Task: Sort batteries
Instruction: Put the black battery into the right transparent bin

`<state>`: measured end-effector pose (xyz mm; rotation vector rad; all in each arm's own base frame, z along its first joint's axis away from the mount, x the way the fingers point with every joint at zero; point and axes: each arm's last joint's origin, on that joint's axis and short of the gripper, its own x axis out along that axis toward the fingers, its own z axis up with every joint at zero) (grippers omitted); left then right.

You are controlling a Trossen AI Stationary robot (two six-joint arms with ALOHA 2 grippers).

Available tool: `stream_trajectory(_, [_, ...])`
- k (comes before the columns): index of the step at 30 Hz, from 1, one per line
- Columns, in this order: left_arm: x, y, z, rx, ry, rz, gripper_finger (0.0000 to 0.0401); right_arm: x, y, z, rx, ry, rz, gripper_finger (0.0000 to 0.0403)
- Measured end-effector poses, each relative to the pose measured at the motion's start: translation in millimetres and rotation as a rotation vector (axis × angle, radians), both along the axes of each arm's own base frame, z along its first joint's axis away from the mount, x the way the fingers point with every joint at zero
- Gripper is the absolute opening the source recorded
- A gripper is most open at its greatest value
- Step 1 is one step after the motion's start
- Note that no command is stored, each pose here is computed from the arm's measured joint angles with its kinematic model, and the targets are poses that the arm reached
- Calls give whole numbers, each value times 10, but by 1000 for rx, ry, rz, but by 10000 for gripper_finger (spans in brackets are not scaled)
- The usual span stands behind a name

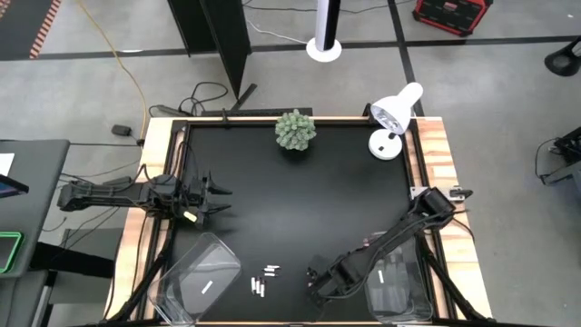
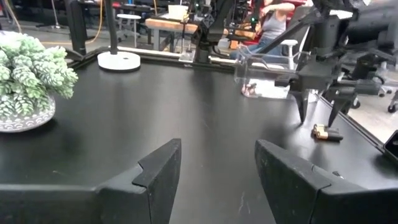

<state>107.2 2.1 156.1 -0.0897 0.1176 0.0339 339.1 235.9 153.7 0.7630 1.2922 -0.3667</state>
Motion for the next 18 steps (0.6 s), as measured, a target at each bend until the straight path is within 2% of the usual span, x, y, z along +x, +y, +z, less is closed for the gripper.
stream_trajectory(12, [1, -1, -2, 0, 3, -2, 200, -36, -30, -39, -40, 47, -29, 263])
stream_trajectory(18, [1, -1, -3, 0, 3, -2, 200, -108, -39, -54, -80, 103, -28, 220])
